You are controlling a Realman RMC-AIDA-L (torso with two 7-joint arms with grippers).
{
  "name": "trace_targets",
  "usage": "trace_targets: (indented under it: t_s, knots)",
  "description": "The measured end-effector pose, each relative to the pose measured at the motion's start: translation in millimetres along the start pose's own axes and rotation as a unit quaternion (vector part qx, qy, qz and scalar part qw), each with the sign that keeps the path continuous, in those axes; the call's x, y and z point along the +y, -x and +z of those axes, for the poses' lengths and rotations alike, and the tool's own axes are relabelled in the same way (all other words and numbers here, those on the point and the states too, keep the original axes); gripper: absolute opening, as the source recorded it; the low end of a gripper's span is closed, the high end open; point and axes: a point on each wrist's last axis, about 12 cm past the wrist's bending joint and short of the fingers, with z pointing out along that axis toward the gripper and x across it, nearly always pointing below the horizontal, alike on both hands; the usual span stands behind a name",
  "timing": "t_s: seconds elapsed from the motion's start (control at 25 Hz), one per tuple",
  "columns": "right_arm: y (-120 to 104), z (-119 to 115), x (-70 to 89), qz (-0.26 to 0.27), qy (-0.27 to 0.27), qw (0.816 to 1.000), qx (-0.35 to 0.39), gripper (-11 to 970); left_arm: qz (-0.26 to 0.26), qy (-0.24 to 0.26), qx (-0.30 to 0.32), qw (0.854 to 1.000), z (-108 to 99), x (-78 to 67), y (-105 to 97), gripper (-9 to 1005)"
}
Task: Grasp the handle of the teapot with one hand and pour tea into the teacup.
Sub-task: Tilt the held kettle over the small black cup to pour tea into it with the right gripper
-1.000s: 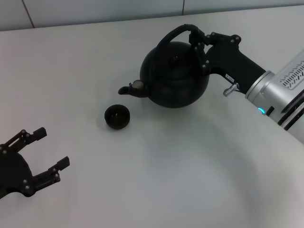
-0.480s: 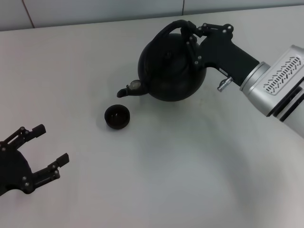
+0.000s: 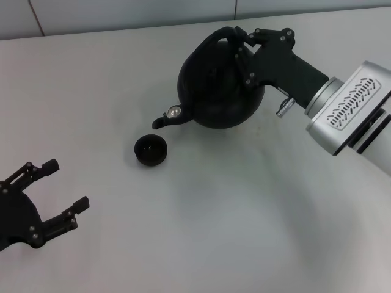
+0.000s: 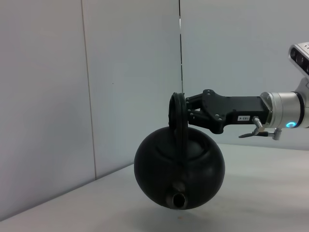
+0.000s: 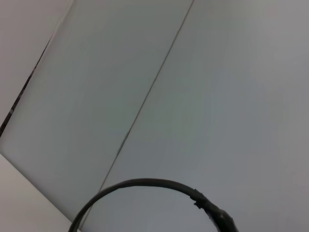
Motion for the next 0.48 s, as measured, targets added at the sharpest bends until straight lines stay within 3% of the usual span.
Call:
trace_targets:
  t_s: [0.48]
  knots:
    - [1.4,2.4,0.8,-0.030,0.002,1.000,-0.003,78,-0.001,-0.002,0.001,1.000,1.2,-0.6,-0.4,859]
